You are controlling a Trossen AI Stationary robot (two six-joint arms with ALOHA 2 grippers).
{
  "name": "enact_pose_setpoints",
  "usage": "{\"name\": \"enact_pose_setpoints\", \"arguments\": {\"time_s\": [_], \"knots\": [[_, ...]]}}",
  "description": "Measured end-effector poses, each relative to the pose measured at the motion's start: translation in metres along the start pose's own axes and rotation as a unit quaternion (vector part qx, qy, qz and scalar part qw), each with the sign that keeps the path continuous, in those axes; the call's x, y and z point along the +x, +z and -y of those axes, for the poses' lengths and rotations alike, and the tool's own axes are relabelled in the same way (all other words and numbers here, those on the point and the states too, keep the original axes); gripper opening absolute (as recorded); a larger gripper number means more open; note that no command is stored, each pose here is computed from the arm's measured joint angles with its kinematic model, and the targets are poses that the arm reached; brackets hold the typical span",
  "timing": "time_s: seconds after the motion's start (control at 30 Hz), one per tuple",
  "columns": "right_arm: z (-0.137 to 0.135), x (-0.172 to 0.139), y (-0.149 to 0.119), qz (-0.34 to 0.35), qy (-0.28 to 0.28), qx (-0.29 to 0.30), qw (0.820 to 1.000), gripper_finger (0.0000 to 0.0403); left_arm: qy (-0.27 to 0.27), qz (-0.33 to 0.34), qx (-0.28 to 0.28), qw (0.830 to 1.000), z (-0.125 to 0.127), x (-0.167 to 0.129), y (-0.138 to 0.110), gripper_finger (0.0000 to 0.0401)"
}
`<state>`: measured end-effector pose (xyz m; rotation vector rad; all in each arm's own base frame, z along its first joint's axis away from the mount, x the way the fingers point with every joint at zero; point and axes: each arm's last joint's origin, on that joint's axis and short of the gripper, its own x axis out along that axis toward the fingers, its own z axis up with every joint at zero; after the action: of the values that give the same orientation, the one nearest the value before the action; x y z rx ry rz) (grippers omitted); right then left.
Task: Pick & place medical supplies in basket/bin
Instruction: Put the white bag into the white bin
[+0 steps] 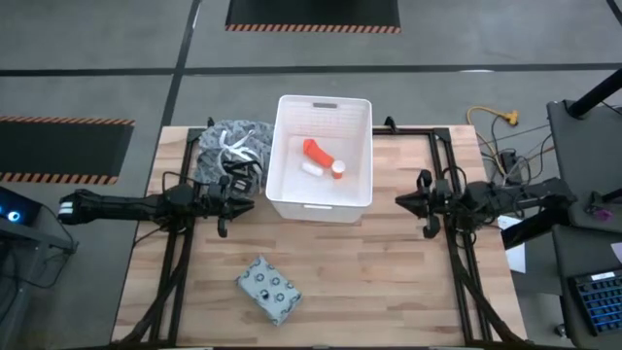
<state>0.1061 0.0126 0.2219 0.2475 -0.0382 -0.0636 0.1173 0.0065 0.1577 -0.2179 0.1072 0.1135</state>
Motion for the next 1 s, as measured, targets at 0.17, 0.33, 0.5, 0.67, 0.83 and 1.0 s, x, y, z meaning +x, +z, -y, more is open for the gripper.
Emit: {"name": "enact_pose_setpoints", "arguments": {"time_s": [0.17, 0.33, 0.5, 0.67, 0.83, 1.0], "knots": [[0.009, -0.007, -0.030, 0.012, 0.001, 0.006, 1.000, 0.0019, 0.000, 0.000, 0.000, 1.000, 0.000, 0.000, 0.000, 0.0038], [0.017, -0.010, -0.050, 0.005, -0.029, 0.057, 0.998, 0.0009, 0.000, 0.001, -0.028, 1.000, 0.000, 0.000, 0.001, 0.0038], [0.016, -0.011, -0.046, 0.029, -0.031, 0.052, 0.998, 0.0009, -0.009, 0.027, -0.100, 0.995, 0.003, -0.001, 0.015, 0.0038], [0.018, -0.010, -0.047, 0.031, -0.061, 0.050, 0.996, 0.0009, -0.035, 0.104, -0.108, 0.988, 0.009, -0.004, 0.042, 0.0038], [0.019, -0.010, -0.048, 0.029, -0.080, 0.050, 0.995, 0.0009, -0.046, 0.157, -0.062, 0.985, 0.018, -0.012, 0.082, 0.0062], [0.020, -0.010, -0.048, 0.032, -0.095, 0.051, 0.994, 0.0009, -0.054, 0.191, -0.027, 0.980, 0.028, -0.018, 0.129, 0.0133]]}}
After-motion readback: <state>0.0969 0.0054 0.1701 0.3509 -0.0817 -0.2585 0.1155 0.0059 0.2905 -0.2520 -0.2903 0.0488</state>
